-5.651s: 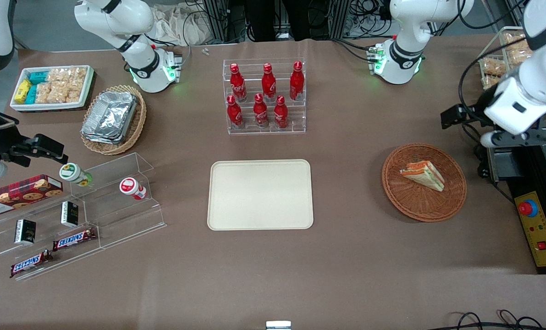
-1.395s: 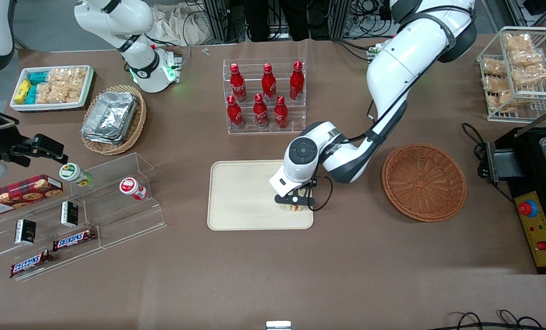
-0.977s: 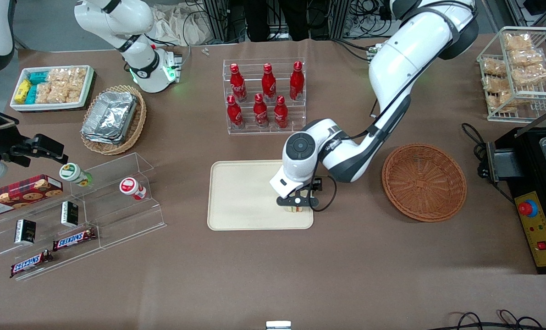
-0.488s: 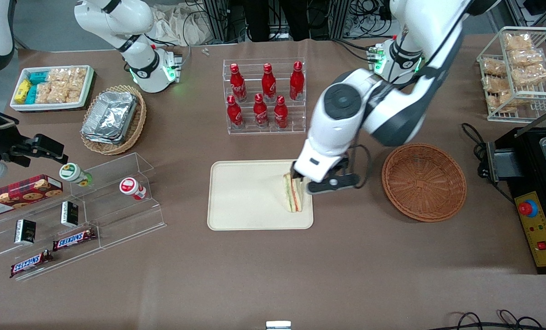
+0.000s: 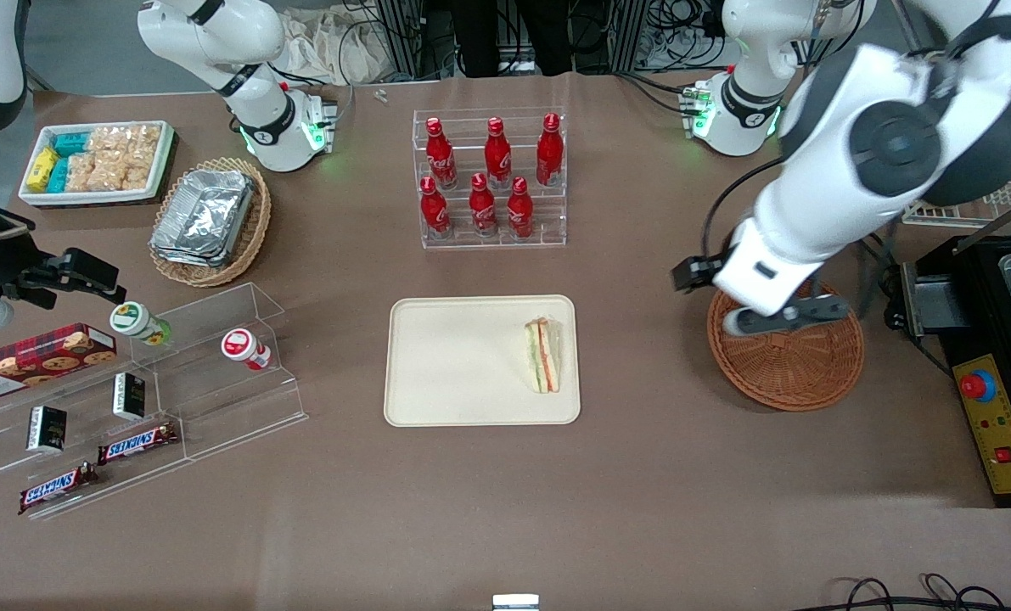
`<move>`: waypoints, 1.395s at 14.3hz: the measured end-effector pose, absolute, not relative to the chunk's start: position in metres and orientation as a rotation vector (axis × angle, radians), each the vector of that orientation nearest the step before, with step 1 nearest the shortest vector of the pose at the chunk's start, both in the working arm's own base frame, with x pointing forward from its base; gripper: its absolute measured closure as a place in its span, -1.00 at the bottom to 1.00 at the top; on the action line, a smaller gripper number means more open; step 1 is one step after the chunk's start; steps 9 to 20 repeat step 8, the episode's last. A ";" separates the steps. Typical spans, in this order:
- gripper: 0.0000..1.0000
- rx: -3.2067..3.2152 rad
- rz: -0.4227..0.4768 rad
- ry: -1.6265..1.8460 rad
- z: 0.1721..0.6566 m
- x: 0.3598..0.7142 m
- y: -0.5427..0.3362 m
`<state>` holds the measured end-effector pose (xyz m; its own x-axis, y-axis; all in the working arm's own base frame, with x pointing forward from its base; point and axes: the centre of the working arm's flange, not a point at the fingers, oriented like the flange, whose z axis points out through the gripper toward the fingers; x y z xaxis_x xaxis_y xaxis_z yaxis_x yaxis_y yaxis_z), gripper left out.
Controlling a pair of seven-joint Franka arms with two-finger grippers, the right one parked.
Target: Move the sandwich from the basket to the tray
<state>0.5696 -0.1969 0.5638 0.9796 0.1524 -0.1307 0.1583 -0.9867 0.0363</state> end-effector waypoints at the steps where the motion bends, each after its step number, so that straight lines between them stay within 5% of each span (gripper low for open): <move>1: -1.00 3.063 -0.188 0.249 0.577 0.566 -0.167; 8: -1.00 3.036 -0.082 0.252 0.629 0.489 -0.037; 20: -1.00 3.036 -0.082 0.252 0.629 0.489 -0.037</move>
